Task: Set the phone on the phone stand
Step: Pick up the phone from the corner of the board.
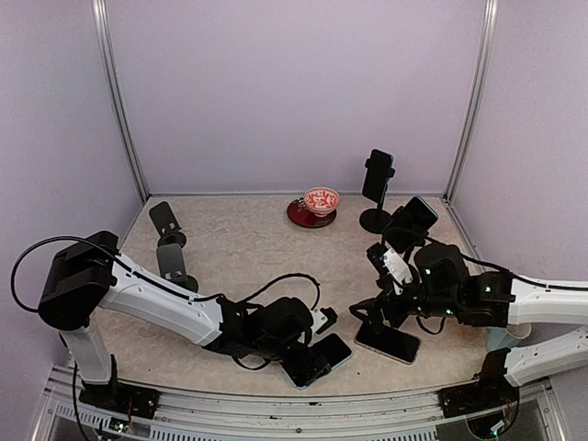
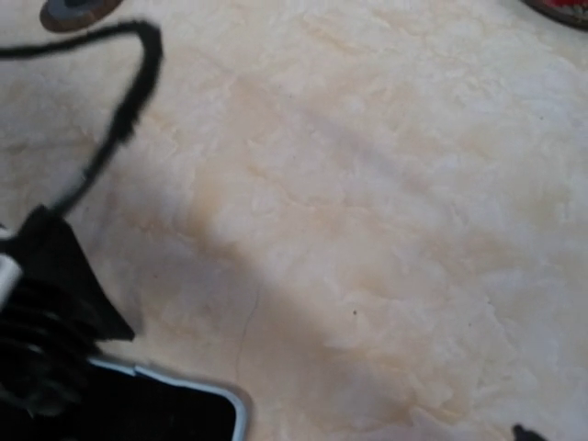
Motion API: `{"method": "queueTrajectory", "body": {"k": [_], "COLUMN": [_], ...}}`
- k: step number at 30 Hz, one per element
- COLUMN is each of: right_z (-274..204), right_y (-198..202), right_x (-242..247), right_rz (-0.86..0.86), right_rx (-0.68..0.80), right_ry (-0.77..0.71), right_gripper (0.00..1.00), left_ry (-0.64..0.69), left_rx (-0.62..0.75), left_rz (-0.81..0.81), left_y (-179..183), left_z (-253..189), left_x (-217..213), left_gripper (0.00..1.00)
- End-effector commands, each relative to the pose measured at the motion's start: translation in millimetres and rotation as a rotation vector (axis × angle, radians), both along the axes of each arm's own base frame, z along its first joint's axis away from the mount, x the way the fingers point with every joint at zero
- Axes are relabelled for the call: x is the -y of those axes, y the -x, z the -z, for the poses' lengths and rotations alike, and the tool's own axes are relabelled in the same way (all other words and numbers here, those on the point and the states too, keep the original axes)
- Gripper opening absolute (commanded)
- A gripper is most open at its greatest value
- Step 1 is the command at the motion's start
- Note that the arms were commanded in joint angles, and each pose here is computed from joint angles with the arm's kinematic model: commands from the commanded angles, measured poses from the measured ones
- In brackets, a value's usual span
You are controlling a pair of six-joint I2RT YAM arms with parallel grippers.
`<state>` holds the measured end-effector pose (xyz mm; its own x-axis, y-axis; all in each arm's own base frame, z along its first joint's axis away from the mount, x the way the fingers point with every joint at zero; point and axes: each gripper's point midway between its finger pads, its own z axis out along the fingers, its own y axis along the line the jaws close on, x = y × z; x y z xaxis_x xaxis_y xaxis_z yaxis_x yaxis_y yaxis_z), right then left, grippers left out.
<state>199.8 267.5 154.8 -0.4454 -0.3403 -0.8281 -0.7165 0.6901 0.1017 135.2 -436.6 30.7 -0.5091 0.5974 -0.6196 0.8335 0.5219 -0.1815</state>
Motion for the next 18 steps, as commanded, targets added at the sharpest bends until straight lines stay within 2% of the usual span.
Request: {"method": "queueTrajectory", "body": {"k": [1, 8, 18], "right_z": [-6.7, -1.9, -3.0], "right_y": [-3.1, -2.0, -3.0], "right_x": [5.9, 5.6, 9.5], "right_rz": [0.027, 0.021, 0.035], "right_rx": [0.023, 0.016, 0.027], "right_ry": [-0.029, -0.027, -0.034], "right_gripper": [1.00, 1.00, 1.00], "left_ry": [-0.019, -0.115, -0.151], "left_rx": [-0.001, 0.071, 0.053], "left_rz": [-0.016, -0.036, -0.033], "left_y": [3.3, 6.8, 11.1], "left_z": [1.6, 12.4, 26.7], "left_x": [6.1, 5.3, 1.6], "left_gripper": [0.99, 0.99, 0.97]}}
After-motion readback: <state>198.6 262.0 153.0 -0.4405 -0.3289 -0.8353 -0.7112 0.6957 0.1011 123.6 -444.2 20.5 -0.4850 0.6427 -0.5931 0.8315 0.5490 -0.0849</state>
